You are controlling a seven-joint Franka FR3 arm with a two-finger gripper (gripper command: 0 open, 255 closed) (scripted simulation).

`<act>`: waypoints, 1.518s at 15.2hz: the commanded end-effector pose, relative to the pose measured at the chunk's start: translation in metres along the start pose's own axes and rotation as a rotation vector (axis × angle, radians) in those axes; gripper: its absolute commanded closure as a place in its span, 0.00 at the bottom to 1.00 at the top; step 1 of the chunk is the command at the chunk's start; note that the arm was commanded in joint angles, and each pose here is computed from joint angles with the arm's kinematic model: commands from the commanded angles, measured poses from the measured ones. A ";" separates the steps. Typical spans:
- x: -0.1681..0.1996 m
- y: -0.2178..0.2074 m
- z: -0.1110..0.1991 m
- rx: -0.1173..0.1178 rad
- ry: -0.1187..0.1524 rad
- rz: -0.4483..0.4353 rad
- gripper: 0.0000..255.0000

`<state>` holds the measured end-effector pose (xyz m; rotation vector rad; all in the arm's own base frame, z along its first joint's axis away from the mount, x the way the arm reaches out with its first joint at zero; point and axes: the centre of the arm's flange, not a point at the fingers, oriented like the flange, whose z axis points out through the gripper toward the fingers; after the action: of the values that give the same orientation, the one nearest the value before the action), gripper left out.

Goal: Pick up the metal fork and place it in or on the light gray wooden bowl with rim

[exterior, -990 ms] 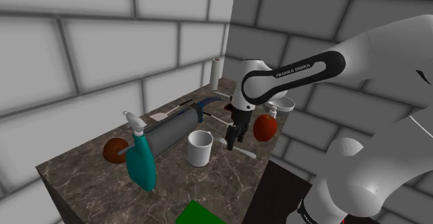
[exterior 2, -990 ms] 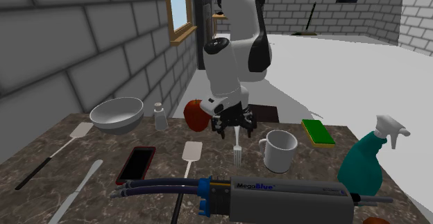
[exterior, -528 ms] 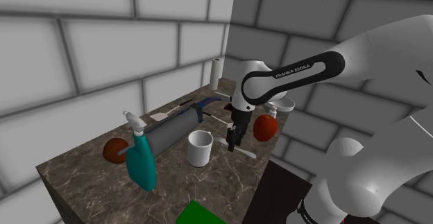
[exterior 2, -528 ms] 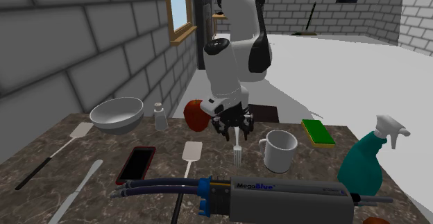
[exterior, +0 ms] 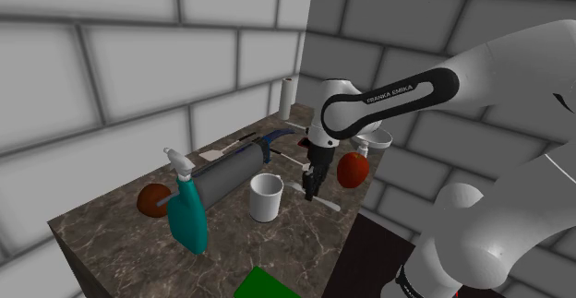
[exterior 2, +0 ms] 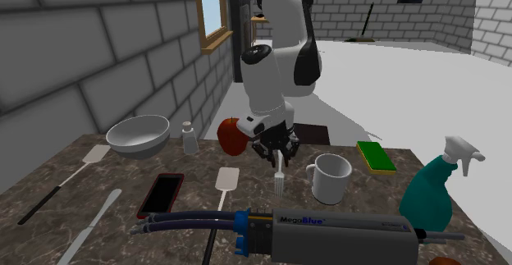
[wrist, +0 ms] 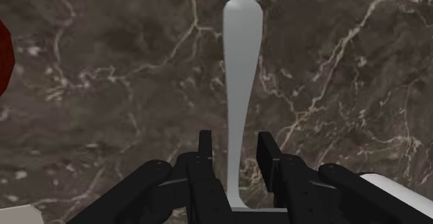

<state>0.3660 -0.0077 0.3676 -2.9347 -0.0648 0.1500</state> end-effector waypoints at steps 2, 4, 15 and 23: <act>-0.001 -0.001 -0.004 0.000 -0.003 0.001 1.00; -0.002 -0.003 -0.014 0.000 -0.003 0.001 1.00; -0.008 -0.015 -0.070 0.000 -0.003 0.001 1.00; -0.012 -0.023 -0.112 0.000 -0.003 0.001 1.00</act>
<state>0.3646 -0.0092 0.4766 -2.9344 -0.0635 0.1536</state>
